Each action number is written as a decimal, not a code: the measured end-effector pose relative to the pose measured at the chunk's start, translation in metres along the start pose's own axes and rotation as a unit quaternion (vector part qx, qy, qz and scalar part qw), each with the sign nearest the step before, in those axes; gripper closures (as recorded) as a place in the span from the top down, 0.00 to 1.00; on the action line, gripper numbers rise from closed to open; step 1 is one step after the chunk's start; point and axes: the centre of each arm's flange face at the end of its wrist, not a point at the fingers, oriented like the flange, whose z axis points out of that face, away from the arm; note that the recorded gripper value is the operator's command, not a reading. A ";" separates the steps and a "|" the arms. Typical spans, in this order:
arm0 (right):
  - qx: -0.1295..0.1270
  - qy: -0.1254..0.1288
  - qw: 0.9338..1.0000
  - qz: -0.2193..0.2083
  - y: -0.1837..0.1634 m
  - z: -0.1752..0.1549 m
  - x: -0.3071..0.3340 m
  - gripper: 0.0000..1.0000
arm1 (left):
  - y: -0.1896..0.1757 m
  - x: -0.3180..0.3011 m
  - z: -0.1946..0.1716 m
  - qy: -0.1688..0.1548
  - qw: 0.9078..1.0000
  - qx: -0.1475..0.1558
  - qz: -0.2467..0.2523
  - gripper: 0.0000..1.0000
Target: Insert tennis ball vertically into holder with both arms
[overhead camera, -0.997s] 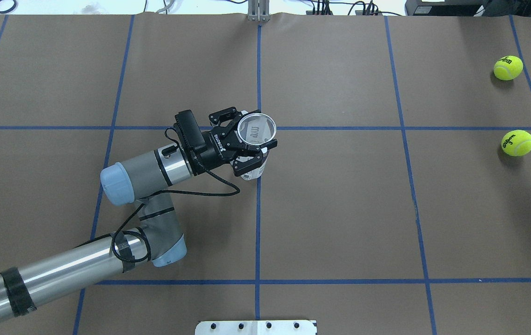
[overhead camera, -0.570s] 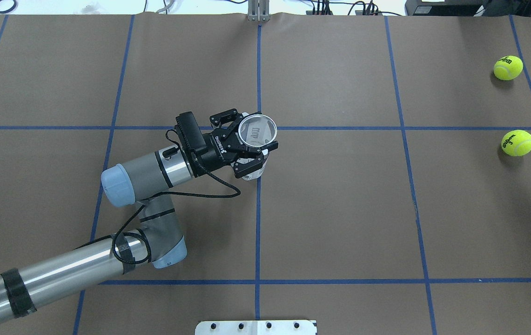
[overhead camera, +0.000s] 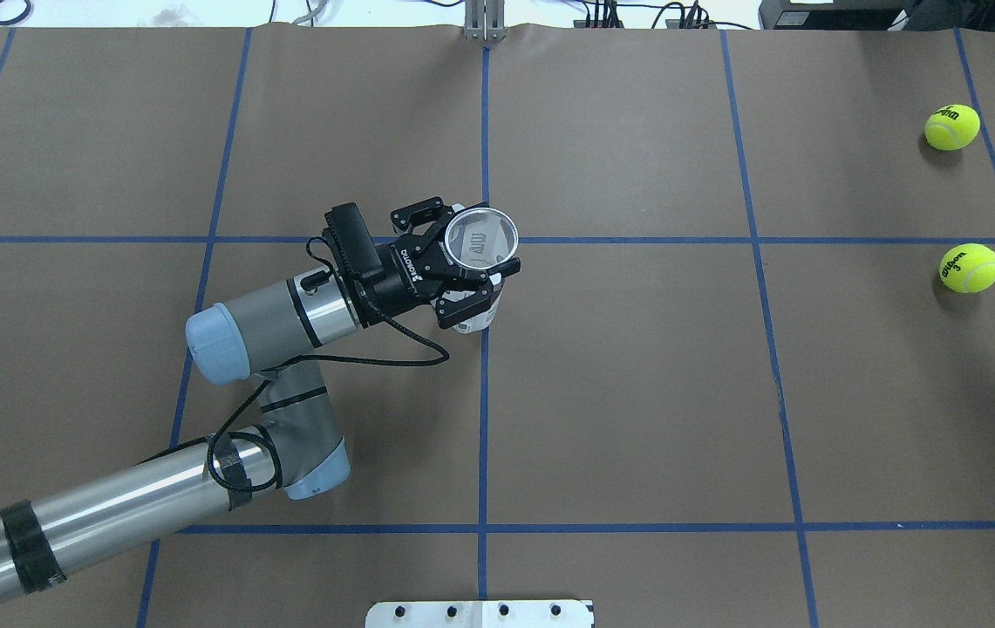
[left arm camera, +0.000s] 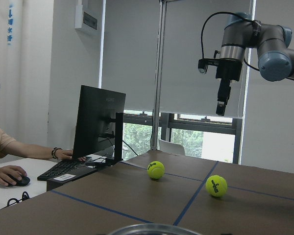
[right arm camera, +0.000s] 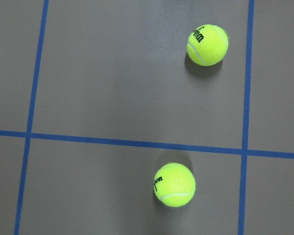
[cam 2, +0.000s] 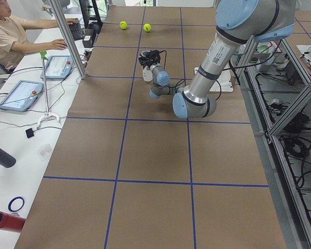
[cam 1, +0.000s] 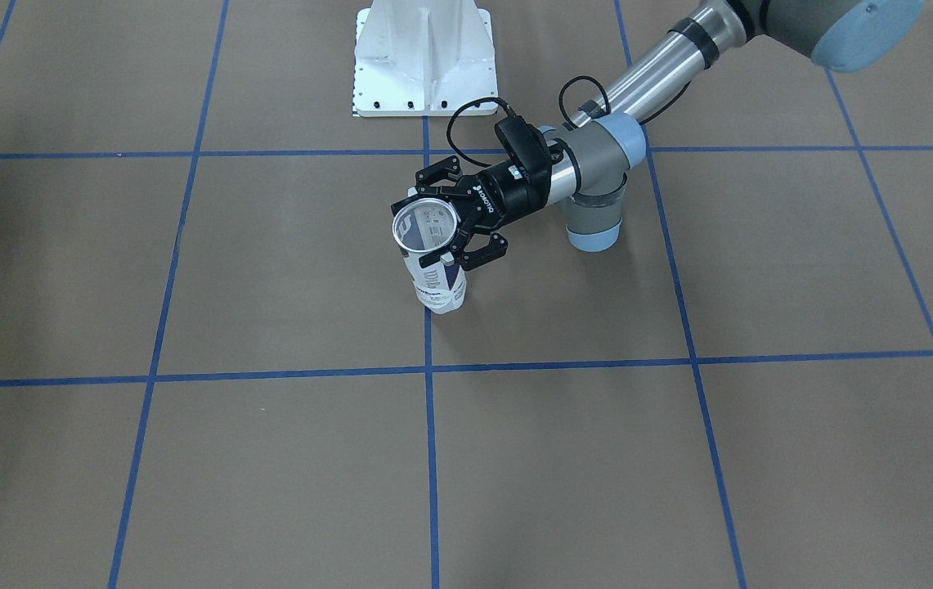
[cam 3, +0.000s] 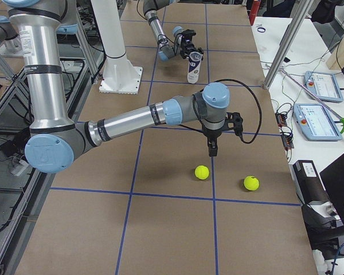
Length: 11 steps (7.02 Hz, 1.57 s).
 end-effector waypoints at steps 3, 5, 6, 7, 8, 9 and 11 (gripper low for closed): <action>0.000 0.001 1.000 -0.001 0.000 0.000 0.000 1.00 | -0.001 -0.001 -0.004 0.001 1.000 0.000 -0.012 0.55; 0.000 0.001 1.000 -0.001 0.000 0.001 0.000 1.00 | 0.006 -0.003 -0.011 0.000 1.000 -0.007 -0.012 0.63; 0.000 0.001 1.000 -0.002 0.000 0.001 0.000 1.00 | 0.007 -0.004 -0.013 0.000 1.000 -0.009 -0.010 0.73; 0.000 0.001 1.000 -0.001 0.000 0.001 0.000 1.00 | 0.007 -0.004 -0.014 0.001 1.000 -0.009 -0.011 0.73; 0.000 0.001 1.000 -0.001 0.000 0.001 0.000 1.00 | 0.006 -0.002 -0.013 0.003 1.000 -0.008 -0.013 0.74; 0.000 0.001 1.000 -0.001 0.001 0.001 0.000 1.00 | 0.001 0.001 -0.012 0.005 1.000 -0.001 -0.015 0.74; -0.002 0.001 1.000 -0.002 0.001 0.002 -0.001 0.99 | -0.009 0.006 -0.009 0.010 1.000 0.010 -0.021 0.74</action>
